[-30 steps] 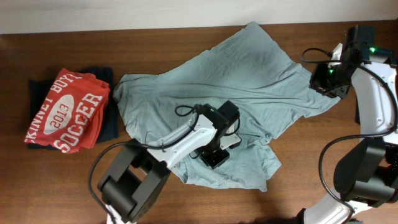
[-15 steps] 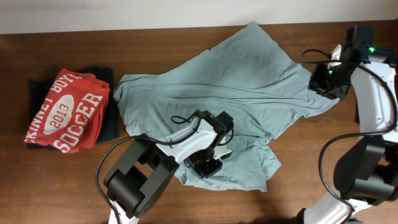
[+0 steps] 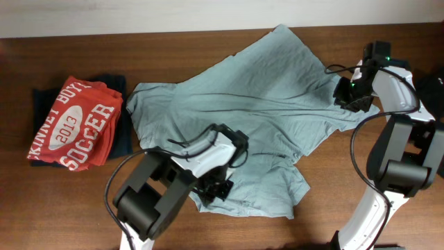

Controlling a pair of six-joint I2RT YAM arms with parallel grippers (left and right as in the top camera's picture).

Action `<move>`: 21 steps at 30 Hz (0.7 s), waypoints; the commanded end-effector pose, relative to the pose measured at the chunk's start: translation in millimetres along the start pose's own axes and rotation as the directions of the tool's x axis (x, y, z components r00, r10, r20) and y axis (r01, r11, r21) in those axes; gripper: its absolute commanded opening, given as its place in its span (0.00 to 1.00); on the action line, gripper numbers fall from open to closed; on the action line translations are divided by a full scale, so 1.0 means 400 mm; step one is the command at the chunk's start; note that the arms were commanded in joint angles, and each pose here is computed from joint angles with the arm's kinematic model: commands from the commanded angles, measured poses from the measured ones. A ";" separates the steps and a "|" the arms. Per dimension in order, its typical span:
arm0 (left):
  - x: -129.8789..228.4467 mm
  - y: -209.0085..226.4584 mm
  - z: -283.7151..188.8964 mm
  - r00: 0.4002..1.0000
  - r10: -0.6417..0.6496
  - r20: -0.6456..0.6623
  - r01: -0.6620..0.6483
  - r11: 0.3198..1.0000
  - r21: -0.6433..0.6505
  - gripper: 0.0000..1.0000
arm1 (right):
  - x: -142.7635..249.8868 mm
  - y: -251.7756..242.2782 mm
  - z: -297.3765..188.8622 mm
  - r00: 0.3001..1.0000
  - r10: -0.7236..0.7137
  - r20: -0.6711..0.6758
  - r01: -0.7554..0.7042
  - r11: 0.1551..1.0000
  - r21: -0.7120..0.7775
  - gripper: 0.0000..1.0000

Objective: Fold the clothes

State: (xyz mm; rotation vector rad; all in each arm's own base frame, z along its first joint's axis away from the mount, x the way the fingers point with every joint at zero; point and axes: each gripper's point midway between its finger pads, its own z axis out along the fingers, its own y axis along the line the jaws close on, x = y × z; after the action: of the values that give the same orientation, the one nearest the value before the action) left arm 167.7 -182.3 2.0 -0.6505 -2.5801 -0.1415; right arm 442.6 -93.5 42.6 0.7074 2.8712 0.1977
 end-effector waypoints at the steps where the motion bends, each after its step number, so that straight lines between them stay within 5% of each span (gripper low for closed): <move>1: 0.000 0.056 0.003 0.993 -0.114 -0.009 0.114 0.993 -0.027 0.00 | -0.019 -0.043 0.028 1.000 0.007 0.026 -0.009 0.996 0.085 0.25; 10: -0.005 0.111 -0.002 0.986 -0.167 -0.007 0.167 0.985 -0.041 0.01 | -0.010 -0.081 0.140 1.000 0.016 -0.020 -0.013 0.991 0.137 0.20; 15: 0.003 0.124 -0.004 0.985 -0.171 -0.013 0.169 0.983 -0.066 0.00 | 0.000 -0.140 0.167 0.999 0.039 -0.037 -0.030 0.975 0.220 0.09; 21: 0.001 0.155 -0.034 0.981 -0.188 0.040 0.191 0.978 -0.085 0.01 | 0.081 -0.341 0.096 0.953 0.300 -0.035 -0.238 0.815 0.528 0.04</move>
State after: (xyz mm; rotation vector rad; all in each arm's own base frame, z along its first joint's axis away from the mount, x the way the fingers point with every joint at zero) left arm 193.5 -140.1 3.9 -0.4693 -2.6250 -0.2740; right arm 415.0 -143.9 -0.6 0.9322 2.9423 -0.1863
